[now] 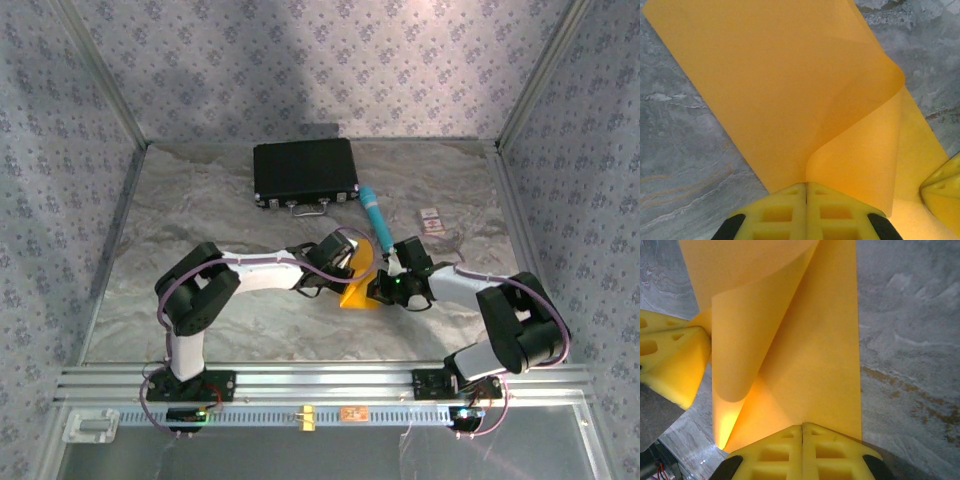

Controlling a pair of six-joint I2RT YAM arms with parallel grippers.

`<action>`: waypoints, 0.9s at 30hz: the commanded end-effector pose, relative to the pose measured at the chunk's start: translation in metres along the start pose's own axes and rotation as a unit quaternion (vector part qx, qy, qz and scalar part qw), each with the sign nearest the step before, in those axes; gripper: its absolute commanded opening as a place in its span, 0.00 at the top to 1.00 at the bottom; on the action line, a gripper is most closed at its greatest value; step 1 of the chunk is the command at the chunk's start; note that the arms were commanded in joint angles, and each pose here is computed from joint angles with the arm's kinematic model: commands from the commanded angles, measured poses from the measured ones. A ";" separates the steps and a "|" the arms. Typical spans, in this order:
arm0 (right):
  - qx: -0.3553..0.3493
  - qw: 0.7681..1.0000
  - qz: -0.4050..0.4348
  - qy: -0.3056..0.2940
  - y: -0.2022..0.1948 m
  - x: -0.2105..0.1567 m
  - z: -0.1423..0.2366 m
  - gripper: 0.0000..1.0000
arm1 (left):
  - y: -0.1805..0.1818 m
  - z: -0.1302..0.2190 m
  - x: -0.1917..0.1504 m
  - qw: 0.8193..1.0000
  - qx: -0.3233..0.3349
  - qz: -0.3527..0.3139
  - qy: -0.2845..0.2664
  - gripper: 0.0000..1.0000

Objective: Fold a paper plane with a square sheet of paper (pick it up from the middle)
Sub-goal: Fold the triangle a second time at the center of the table.

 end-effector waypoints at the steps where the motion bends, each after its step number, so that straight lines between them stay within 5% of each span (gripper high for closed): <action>1: -0.038 0.998 -0.022 0.047 -0.016 -0.018 -0.005 1.00 | 0.000 0.002 0.006 1.000 0.014 0.001 -0.005 0.98; 27: -0.038 0.998 -0.022 0.047 -0.015 -0.018 -0.005 1.00 | 0.004 -0.010 -0.002 1.000 0.017 0.005 0.020 0.98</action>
Point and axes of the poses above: each hand's point on the last joint's axis, 136 mm out from that joint toward the fingers, its own z axis back along the fingers, its own y axis along the line the jaws close on, x = y × z, the point moved 8 cm from there along z, back along the fingers, and after that the axes turned 11 degrees about z, right-handed, at the moved point
